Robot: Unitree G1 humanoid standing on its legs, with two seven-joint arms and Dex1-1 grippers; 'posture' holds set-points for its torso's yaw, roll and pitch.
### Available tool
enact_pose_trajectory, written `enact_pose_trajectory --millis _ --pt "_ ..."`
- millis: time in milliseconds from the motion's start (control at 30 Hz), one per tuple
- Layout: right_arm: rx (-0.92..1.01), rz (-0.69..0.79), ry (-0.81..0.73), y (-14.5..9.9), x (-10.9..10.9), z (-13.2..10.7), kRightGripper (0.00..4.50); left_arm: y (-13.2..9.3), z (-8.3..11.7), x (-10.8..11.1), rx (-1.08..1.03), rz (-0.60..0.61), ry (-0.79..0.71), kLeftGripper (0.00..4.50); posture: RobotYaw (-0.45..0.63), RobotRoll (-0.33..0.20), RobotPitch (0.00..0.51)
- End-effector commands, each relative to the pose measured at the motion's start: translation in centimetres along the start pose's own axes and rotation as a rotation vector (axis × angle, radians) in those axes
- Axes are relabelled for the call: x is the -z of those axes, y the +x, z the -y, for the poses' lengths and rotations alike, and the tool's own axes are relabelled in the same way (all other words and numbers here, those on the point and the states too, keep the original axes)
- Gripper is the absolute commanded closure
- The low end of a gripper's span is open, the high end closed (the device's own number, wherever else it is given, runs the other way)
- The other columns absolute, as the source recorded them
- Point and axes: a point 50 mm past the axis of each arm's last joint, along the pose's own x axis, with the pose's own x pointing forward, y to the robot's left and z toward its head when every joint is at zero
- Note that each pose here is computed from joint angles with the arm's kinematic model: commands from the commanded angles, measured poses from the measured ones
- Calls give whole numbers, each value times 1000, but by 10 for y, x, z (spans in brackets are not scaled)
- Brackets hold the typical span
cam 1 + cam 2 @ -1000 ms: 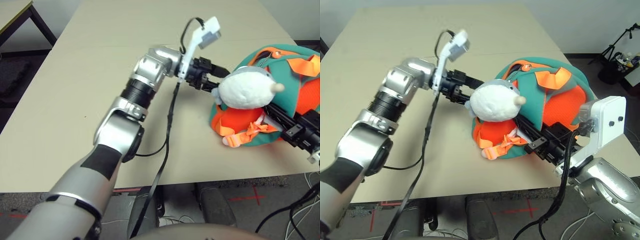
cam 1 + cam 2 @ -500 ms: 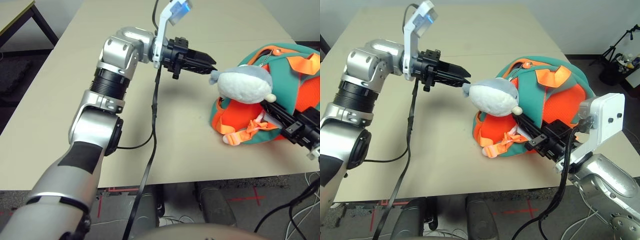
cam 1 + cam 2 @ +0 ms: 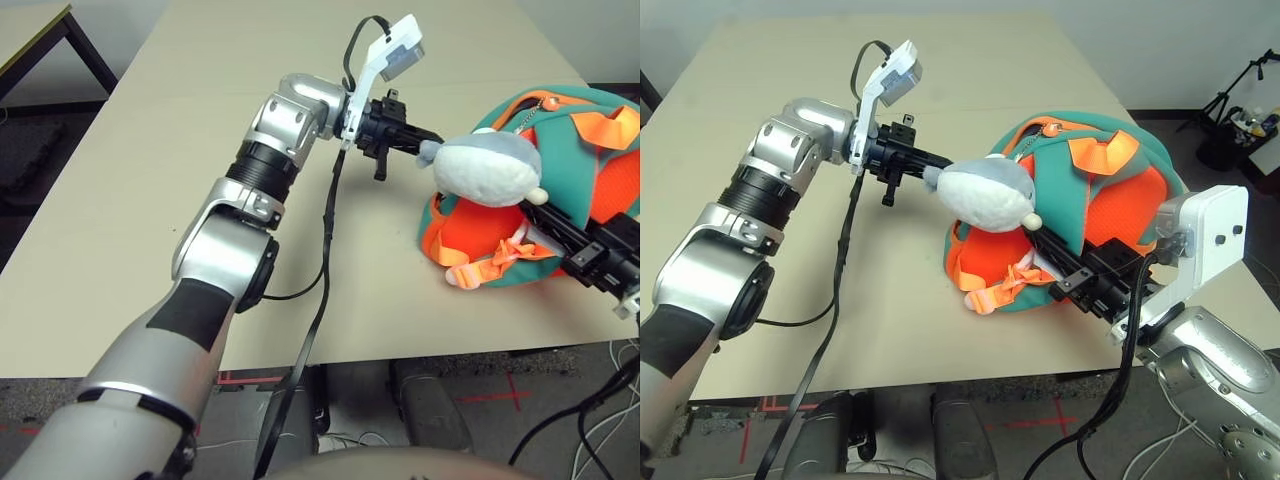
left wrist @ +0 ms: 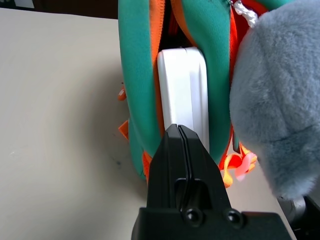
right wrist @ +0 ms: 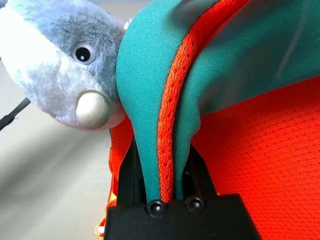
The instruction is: Put the pencil case into the backpack and zip it.
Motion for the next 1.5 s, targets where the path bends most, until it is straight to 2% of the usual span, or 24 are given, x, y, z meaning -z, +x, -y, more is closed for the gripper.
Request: enact_pose_trajectory --millis 33,300,633,967,1233,1500 --pt "-20 -6 5 0 1 -5 4314 -4 -1 -12 -5 20 22 4500 -294 0 145" --pt "-23 -9 10 1 3 -5 4314 -12 2 -23 20 29 18 4500 -274 0 148" --pt "-30 -4 11 3 2 -5 4314 1 8 -6 46 -11 1 4500 -284 0 152" --pt "-22 1 9 2 1 -6 4314 13 8 2 52 -17 -16 4500 -298 0 154" --pt "-23 5 13 3 1 -7 4314 31 9 10 66 -21 -30 4500 -300 0 157" --pt "-29 9 19 6 2 -8 4314 59 11 15 72 6 -37 4500 -297 0 155"
